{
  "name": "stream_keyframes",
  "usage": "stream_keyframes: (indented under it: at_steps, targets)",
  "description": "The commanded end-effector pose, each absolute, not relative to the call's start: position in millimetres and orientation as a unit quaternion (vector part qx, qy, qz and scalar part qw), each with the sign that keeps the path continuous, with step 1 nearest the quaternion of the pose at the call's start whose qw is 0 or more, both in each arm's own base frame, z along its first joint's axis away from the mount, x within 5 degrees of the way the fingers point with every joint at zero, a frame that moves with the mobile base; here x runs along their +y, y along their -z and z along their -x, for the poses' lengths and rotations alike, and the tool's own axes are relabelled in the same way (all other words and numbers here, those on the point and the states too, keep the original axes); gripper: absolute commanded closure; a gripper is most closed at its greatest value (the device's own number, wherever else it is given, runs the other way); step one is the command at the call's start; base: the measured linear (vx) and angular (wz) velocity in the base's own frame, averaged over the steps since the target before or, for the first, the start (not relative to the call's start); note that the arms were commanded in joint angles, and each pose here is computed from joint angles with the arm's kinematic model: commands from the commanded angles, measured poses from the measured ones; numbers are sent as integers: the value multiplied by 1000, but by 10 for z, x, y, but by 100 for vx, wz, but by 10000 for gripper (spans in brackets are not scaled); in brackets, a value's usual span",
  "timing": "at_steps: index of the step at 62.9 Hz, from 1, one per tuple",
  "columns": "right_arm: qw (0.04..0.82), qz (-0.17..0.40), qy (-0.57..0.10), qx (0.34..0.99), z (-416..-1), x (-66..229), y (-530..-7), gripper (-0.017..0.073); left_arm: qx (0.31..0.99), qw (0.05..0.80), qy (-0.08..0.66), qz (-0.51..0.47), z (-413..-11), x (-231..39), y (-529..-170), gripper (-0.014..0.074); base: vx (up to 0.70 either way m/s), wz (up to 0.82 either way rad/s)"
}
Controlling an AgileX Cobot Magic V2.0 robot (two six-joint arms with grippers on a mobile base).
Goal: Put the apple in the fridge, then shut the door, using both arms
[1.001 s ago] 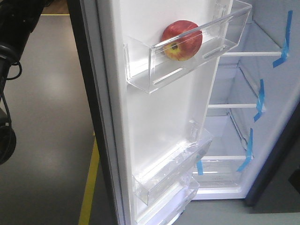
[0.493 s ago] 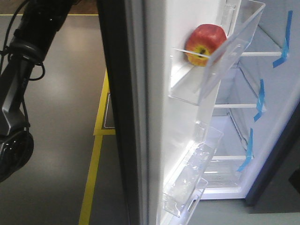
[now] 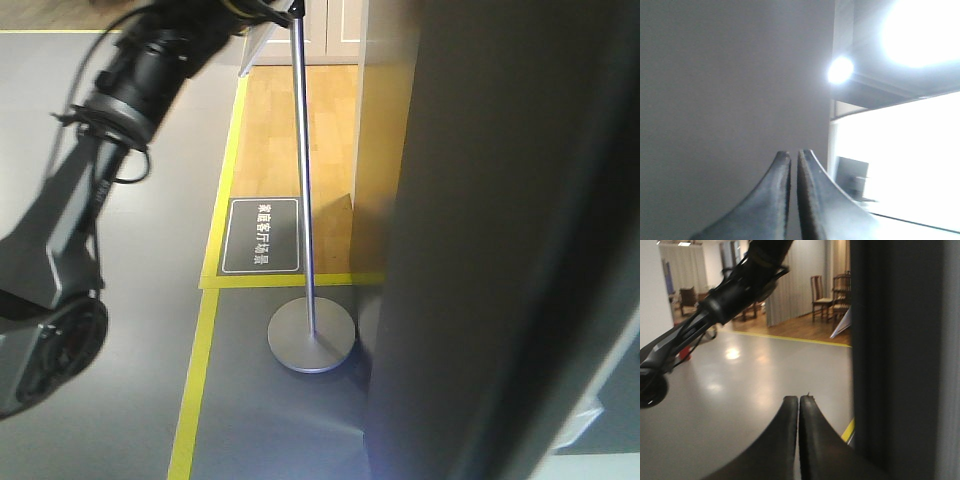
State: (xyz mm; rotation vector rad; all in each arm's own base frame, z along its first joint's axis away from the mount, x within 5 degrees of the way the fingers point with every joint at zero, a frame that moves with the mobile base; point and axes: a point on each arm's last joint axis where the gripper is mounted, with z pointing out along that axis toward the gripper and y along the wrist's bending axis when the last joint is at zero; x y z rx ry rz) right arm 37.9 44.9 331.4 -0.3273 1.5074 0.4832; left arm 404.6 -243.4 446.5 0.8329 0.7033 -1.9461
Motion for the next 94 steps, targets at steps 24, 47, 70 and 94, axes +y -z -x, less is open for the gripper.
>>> stream_keyframes:
  at_steps: [24, 47, 70, 94]
  targets:
    - [705, 31, -54, 706, -1543, 110, -3757, 170, 222, 498, 741, -392, -3907, -1520, -4922, 552, 0, 0]
    - [689, -80, 49, 719, -2620, -163, -3828, 67, 230, 518, 729, -383, -3985, -1285, -4927, 552, 0, 0]
    - [689, -123, 98, 707, -3158, -277, -3832, 85, 250, 537, 709, -383, -4051, -1123, -4911, 552, 0, 0]
    - [685, -125, 103, 710, -3736, -286, -3769, 88, 269, 565, 684, -374, -4132, -804, -4904, 552, 0, 0]
